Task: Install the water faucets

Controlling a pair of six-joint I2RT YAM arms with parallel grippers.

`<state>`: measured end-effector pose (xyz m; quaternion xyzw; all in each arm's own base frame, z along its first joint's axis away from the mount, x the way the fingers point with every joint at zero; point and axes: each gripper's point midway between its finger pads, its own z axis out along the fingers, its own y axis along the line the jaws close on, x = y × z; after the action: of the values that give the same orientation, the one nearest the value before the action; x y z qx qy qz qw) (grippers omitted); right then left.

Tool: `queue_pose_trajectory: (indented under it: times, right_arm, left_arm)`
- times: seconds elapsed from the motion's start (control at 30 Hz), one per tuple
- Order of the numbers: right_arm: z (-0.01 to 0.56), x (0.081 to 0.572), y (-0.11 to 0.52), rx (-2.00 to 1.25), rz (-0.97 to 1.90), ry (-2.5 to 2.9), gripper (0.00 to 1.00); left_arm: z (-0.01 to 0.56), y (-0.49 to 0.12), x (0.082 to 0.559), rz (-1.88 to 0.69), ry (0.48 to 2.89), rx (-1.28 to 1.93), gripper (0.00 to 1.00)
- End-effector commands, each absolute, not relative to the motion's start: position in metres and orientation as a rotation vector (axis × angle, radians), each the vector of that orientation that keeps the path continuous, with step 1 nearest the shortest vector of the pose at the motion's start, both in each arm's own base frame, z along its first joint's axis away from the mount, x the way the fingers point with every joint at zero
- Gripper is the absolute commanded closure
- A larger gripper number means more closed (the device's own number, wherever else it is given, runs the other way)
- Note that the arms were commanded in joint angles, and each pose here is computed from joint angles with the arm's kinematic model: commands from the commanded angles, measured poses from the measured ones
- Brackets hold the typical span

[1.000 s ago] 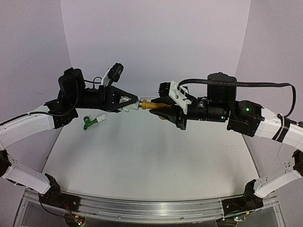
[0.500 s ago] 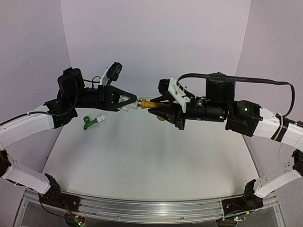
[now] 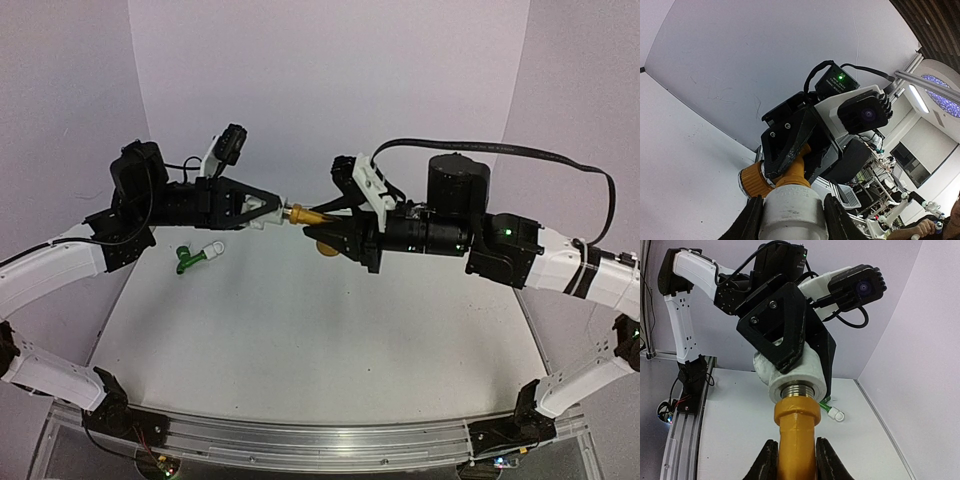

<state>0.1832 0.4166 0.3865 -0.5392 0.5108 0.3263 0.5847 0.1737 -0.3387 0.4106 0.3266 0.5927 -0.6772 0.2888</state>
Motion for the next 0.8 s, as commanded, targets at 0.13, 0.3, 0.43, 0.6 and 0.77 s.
queue_pose_trajectory:
  times: [0.13, 0.3, 0.43, 0.6, 0.77]
  right_arm:
    - [0.428, 0.16, 0.432, -1.23, 0.916, 1.036, 1.0]
    - [0.429, 0.159, 0.435, -1.241, 0.947, 1.048, 1.0]
    - [0.433, 0.161, 0.436, -1.232, 0.969, 1.067, 1.0]
    - [0.436, 0.161, 0.439, -1.226, 1.007, 1.08, 1.0]
    - [0.435, 0.162, 0.443, -1.223, 1.042, 1.094, 1.0]
  left_arm:
    - [0.404, -0.344, 0.164, -1.78, 1.526, 0.952, 1.0]
    - [0.4, -0.347, 0.162, -1.756, 1.489, 1.039, 1.0]
    - [0.392, -0.35, 0.164, -1.717, 1.496, 1.073, 1.0]
    - [0.391, -0.352, 0.166, -1.667, 1.455, 1.116, 1.0]
    - [0.399, -0.351, 0.165, -1.617, 1.378, 1.162, 1.0]
